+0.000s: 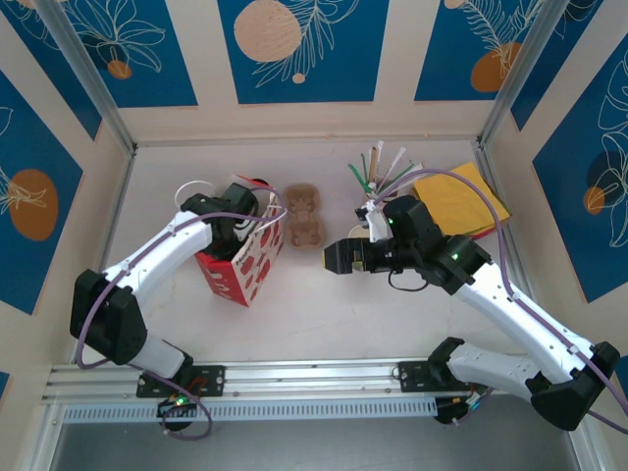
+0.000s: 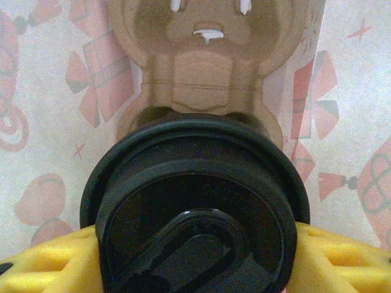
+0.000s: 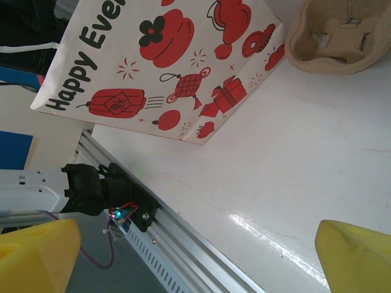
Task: Pack the takeout coffee
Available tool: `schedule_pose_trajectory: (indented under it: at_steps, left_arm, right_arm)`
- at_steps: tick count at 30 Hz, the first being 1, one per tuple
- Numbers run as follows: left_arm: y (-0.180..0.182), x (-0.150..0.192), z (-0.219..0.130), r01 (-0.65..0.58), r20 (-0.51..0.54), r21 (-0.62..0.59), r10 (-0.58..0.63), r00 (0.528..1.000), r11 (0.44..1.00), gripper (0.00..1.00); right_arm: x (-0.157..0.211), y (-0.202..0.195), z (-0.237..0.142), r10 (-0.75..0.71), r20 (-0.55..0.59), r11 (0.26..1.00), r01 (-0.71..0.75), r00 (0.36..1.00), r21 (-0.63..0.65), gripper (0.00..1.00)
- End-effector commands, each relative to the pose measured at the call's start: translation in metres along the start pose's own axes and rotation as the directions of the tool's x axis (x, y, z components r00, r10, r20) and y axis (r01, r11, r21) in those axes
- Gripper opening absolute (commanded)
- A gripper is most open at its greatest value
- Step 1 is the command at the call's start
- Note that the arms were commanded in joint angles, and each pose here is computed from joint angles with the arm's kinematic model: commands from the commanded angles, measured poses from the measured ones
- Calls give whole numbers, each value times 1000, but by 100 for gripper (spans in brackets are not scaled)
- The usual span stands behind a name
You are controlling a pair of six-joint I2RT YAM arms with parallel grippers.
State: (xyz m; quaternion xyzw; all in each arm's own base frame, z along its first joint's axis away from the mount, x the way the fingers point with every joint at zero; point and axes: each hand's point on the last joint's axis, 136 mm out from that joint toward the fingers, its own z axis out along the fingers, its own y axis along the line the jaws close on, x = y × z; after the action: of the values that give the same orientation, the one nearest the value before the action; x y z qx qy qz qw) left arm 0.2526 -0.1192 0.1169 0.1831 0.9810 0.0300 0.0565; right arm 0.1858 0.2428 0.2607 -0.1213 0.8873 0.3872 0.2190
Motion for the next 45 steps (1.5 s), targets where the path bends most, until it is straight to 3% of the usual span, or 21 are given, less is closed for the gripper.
schedule_pose_trajectory:
  at_steps: [1,45]
  left_arm:
    - [4,13,65,24,-129,-31,-28,991,999,57]
    - [2,15,73,29,-146,-25,-32,989,999,57]
  right_arm:
    - [2,-3,-1,5,6,1000,-5,1000,14,99]
    - [-1,-4,1,3,22,1000,-3,1000,17,99]
